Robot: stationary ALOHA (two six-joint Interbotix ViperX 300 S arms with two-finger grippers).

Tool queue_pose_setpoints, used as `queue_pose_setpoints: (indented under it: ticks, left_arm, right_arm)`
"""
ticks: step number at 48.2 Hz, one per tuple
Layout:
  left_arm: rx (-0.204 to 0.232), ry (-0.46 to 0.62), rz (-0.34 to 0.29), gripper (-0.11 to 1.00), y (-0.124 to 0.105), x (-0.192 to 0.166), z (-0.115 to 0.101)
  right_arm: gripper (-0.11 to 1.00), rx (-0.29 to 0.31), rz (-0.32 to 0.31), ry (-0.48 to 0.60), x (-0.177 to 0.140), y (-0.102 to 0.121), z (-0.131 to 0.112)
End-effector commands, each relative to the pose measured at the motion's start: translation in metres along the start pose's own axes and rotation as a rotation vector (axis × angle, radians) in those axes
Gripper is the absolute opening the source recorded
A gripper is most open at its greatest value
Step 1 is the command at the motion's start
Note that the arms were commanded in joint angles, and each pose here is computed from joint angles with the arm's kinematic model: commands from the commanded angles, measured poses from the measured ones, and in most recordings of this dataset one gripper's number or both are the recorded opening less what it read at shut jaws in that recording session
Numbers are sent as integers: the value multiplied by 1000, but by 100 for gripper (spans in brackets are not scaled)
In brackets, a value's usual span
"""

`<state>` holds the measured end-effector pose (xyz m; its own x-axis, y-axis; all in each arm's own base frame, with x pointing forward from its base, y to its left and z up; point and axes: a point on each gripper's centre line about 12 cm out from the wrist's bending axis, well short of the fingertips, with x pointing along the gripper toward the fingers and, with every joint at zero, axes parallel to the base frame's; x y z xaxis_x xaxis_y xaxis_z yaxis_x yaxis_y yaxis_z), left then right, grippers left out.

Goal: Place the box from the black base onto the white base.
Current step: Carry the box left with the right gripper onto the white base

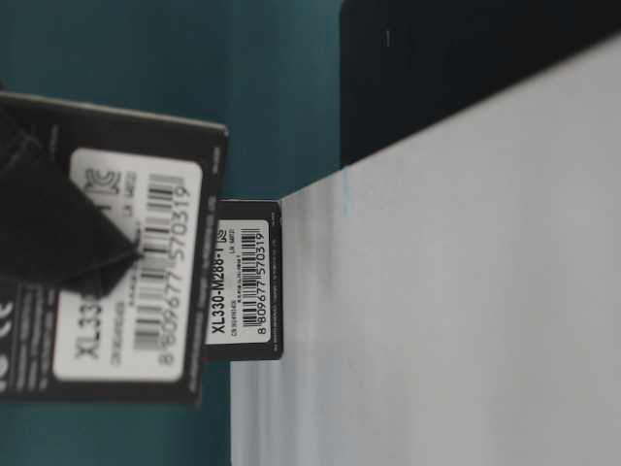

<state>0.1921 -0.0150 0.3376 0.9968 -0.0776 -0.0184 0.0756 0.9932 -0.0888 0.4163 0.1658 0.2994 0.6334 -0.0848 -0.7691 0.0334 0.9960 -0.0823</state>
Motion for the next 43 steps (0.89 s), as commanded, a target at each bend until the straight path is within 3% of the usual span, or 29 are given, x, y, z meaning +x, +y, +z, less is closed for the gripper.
queue_pose_setpoints:
  ticks: [1,43]
  left_arm:
    - [2,-33,-6,-5,-2,0,12]
    - [3,-17,-18,-5,-4,0,7]
  right_arm:
    - [62,3,23,29,8,1,5]
    - [62,3,41,87,34,-6,5]
